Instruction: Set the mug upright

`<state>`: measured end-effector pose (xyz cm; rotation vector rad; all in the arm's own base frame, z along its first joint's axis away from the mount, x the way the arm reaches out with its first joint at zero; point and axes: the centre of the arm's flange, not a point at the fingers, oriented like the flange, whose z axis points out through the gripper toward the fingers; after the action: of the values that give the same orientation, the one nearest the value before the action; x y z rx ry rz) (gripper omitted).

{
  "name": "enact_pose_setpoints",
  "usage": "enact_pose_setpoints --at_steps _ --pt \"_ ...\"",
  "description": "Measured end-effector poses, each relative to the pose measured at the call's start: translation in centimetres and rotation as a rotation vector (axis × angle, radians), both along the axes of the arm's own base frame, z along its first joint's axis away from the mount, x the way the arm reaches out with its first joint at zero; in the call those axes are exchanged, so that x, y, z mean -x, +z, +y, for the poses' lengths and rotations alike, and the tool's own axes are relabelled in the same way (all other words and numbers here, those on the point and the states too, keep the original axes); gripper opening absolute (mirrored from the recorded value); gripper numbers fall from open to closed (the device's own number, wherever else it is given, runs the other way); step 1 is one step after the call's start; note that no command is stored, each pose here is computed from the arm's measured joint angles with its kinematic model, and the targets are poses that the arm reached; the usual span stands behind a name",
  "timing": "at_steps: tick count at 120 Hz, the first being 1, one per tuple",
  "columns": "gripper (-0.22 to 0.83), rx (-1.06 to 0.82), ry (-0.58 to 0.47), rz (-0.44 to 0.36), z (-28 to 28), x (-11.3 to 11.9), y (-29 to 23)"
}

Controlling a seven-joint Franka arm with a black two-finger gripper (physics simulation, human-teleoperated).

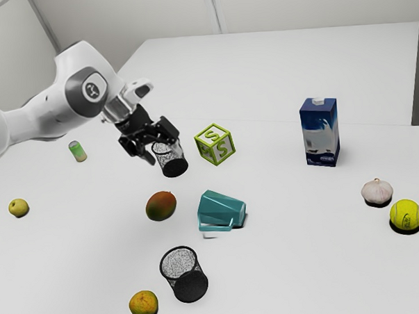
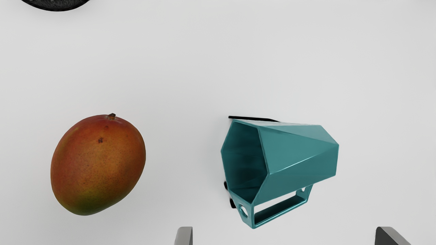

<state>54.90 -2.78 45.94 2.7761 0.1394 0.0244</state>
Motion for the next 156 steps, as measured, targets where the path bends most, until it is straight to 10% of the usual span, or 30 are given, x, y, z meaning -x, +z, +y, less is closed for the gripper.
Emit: enact_pose_setpoints --at_steps 156 --pt "0.59 0.452 0.133 -0.059 -4.8 0.8 -16.9"
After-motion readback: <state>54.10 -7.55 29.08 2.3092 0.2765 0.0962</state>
